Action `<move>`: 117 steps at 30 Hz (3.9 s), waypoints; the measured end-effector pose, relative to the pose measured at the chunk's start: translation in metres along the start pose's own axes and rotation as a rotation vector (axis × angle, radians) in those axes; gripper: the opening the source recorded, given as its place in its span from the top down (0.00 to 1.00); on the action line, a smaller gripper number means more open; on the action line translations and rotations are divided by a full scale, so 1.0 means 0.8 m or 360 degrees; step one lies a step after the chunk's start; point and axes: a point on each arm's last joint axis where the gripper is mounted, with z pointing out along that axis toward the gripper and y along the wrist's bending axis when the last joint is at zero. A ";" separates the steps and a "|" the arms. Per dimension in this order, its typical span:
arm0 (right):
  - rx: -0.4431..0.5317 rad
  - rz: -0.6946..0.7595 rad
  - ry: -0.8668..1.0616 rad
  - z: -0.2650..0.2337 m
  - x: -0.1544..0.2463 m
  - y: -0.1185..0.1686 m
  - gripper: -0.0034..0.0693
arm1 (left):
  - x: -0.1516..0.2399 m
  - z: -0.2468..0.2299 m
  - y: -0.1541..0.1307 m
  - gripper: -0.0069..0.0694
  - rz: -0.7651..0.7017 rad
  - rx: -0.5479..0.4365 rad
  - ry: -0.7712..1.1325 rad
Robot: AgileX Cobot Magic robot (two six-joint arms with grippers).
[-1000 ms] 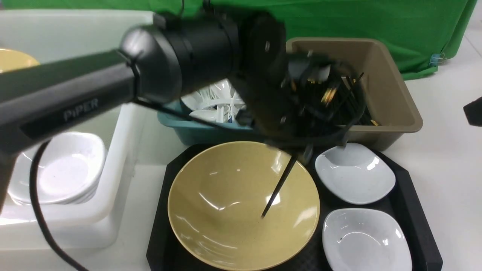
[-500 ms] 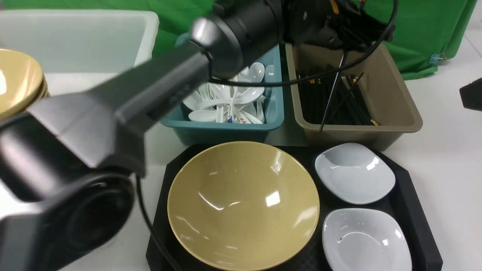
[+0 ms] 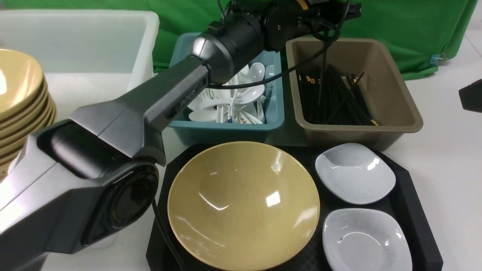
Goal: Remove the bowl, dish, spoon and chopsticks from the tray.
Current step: Use the left arm to put the chopsticks into the small storage box on the right, then use the left arm to grab the yellow noodle bowl on the left, then use the left arm to put the noodle bowl into the large storage box on the left
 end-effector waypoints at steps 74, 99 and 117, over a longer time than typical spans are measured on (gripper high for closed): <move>-0.0632 -0.0358 0.0042 0.000 0.005 0.043 0.84 | 0.157 -0.239 0.076 0.38 0.0155 -0.0595 0.1531; -0.0966 -0.0940 -0.0234 0.041 -0.064 0.151 0.95 | -0.120 -0.447 0.179 0.88 -0.0513 -0.0828 0.0677; -0.1189 -0.1114 -0.0459 0.099 -0.149 0.278 0.95 | -0.085 -0.632 0.400 0.88 -0.1190 -0.1403 0.0108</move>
